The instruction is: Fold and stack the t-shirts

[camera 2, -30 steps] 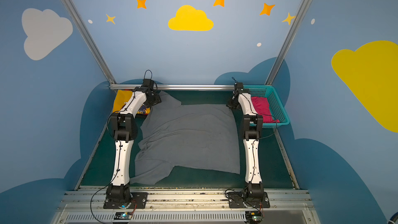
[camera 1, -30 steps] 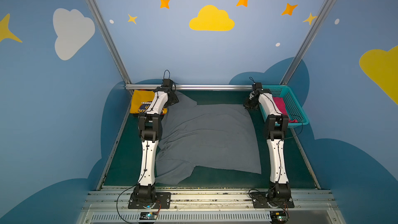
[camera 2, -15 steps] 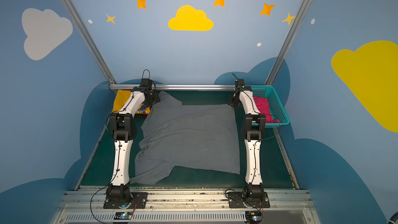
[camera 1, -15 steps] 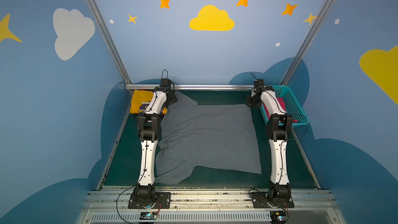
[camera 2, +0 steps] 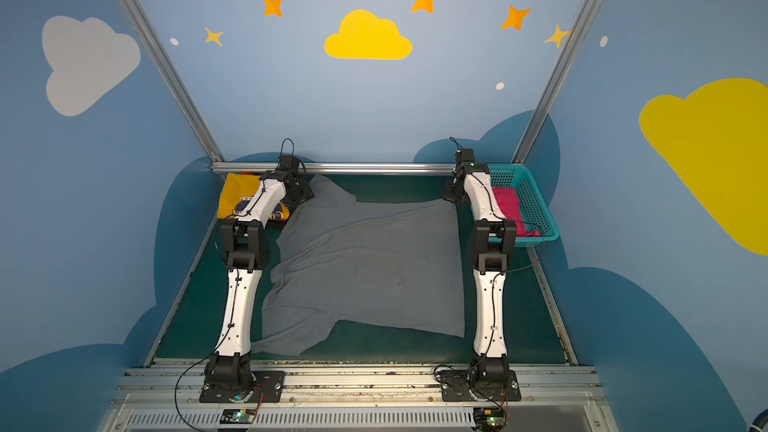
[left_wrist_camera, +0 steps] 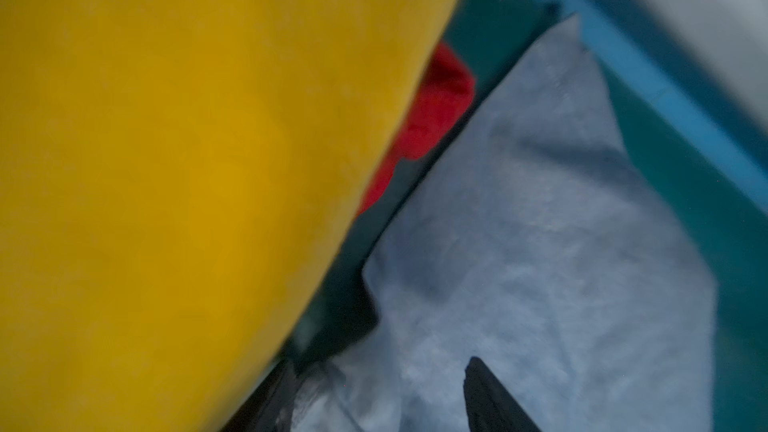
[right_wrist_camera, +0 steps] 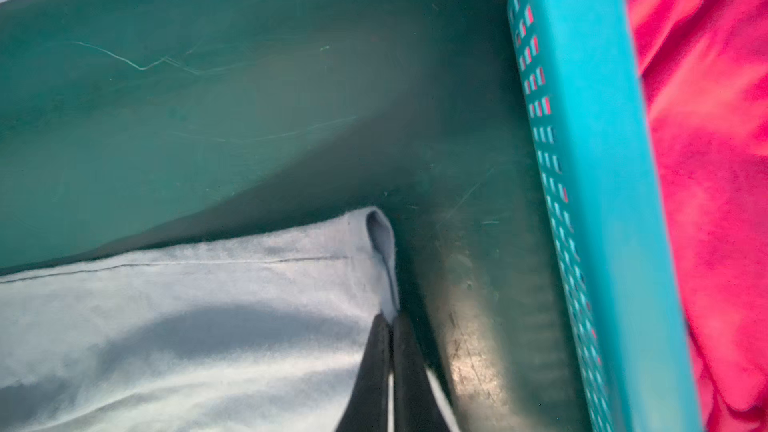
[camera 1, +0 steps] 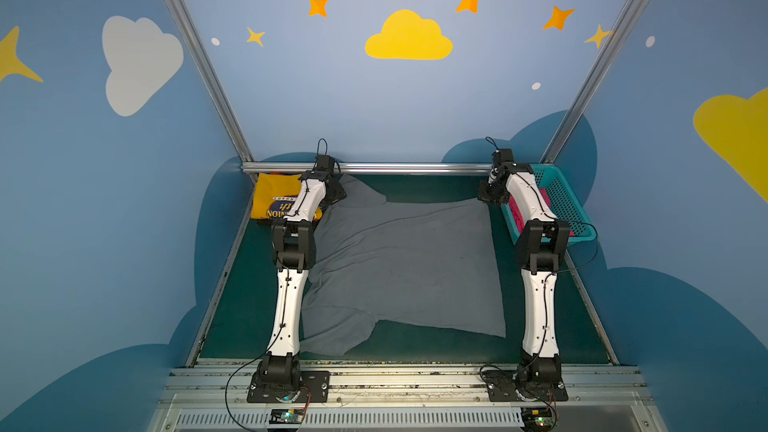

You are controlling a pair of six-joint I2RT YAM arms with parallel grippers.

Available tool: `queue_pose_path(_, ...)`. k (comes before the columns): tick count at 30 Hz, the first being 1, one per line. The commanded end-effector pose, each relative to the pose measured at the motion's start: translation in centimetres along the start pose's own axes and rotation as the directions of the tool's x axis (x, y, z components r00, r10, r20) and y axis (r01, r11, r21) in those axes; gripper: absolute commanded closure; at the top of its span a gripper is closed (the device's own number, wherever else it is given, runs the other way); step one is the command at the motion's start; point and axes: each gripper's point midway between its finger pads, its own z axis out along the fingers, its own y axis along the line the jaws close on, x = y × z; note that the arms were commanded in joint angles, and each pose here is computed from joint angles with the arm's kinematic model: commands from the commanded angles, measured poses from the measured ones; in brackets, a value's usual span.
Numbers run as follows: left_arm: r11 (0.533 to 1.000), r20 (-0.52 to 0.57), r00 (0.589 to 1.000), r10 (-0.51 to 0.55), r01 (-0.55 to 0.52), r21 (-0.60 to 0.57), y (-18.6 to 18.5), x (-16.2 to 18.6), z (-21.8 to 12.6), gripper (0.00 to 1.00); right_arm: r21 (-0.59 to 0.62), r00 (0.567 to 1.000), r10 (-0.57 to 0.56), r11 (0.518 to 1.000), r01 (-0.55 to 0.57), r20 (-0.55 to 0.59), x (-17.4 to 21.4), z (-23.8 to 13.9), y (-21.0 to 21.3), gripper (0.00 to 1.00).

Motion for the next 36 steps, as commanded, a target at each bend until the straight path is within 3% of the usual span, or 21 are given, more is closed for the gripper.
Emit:
queue_pose_path(1, 1.0, -0.022, 1.0, -0.011, 0.011, -0.017, 0.1, 0.8, 0.7, 0.34, -0.035, 0.999, -0.017, 0.999, 0.018, 0.029, -0.7, -2.7, 0.5, 1.0)
queue_pose_path(5, 0.999, -0.018, 0.999, -0.027, 0.027, -0.032, 0.3, 0.7, 0.8, 0.44, -0.045, 0.999, -0.03, 0.998, 0.031, 0.025, -0.5, -2.9, 0.9, 1.0)
queue_pose_path(15, 0.998, 0.105, 0.994, 0.032, -0.025, -0.065, -0.1, -2.2, -1.8, 0.38, -0.064, 0.999, -0.05, 0.997, 0.051, 0.015, -0.1, -3.1, 1.8, 1.0)
queue_pose_path(25, 0.996, 0.104, 0.993, 0.056, -0.049, -0.071, -0.7, -1.2, 0.1, 0.44, -0.081, 0.997, -0.071, 0.994, 0.07, -0.01, 0.7, -2.3, 2.8, 1.0)
queue_pose_path(36, 0.996, 0.152, 0.986, 0.064, -0.055, -0.065, -1.0, -2.3, 0.2, 0.73, -0.08, 0.996, -0.089, 0.993, 0.087, -0.026, 1.2, -2.1, 3.0, 1.0)
